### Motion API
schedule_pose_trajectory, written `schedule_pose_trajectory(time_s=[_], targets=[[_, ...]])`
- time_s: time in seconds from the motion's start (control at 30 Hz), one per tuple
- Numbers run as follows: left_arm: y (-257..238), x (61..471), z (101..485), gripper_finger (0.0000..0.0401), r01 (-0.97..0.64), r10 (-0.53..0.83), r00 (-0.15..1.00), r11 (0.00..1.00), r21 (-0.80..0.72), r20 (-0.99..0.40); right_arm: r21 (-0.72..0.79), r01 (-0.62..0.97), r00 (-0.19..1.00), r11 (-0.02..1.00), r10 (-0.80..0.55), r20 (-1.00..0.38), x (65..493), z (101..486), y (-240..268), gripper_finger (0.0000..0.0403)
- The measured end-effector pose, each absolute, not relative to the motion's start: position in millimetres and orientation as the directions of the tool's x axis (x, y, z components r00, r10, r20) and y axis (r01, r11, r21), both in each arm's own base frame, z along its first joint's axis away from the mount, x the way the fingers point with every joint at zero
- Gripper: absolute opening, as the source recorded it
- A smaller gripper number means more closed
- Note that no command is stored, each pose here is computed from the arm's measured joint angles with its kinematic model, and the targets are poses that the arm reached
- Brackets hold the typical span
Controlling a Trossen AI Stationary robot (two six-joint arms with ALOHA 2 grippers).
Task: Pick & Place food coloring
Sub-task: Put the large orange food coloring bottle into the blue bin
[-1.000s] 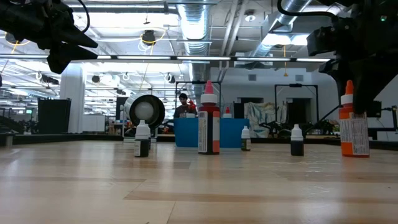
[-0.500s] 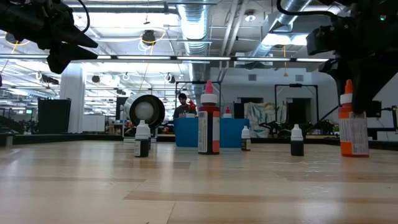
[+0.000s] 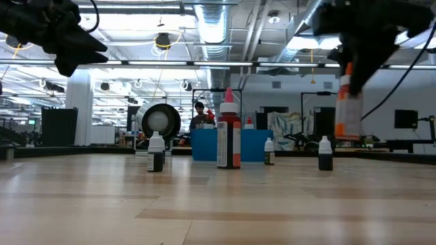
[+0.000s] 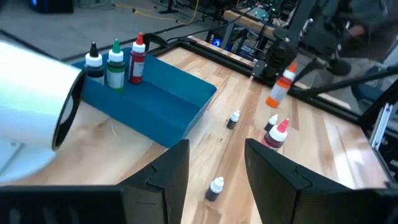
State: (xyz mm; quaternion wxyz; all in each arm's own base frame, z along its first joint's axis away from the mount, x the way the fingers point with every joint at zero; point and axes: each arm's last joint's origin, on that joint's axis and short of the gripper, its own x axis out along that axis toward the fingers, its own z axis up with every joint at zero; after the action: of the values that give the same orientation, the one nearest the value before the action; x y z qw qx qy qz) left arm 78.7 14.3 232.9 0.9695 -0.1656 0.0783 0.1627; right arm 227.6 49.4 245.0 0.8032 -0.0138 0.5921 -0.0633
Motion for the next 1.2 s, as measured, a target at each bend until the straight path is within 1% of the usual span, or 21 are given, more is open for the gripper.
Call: schedule_pose_trajectory(time_s=[0.13,0.23,0.5,0.63,0.87,1.0,1.2], targets=[[13.1,79.8,237.0,0.0146,-0.281,0.247,0.955,0.931,-0.233,-0.164,-0.109,0.088,0.302,0.990,-0.131,-0.944,232.0,260.0,39.6,0.0128],[12.1,80.2,239.1,0.0146,-0.239,0.213,0.966,0.950,-0.202,-0.144,-0.115,0.089,0.336,0.989,-0.138,-0.932,237.3,272.7,31.0,0.0127],[12.1,80.1,238.5,0.0146,-0.239,0.212,0.966,0.952,-0.192,-0.151,-0.144,0.113,0.429,0.983,-0.179,-0.885,248.4,305.0,0.0,0.0128],[12.1,80.2,239.3,0.0146,-0.237,0.213,0.967,0.955,-0.181,-0.142,-0.193,0.142,0.469,0.971,-0.238,-0.851,251.5,319.8,-18.1,0.0129],[12.1,80.3,240.1,0.0146,-0.234,0.212,0.968,0.957,-0.170,-0.134,-0.243,0.187,0.581,0.952,-0.307,-0.754,264.2,340.3,-46.7,0.0129],[12.1,80.2,240.2,0.0146,-0.233,0.212,0.968,0.958,-0.168,-0.133,-0.276,0.188,0.594,0.943,-0.332,-0.733,278.8,342.9,-60.0,0.0129],[11.4,73.9,232.4,0.0146,-0.224,0.213,0.974,0.959,-0.174,-0.079,-0.337,0.120,0.551,0.934,-0.345,-0.759,310.7,335.5,-79.5,0.0129]])
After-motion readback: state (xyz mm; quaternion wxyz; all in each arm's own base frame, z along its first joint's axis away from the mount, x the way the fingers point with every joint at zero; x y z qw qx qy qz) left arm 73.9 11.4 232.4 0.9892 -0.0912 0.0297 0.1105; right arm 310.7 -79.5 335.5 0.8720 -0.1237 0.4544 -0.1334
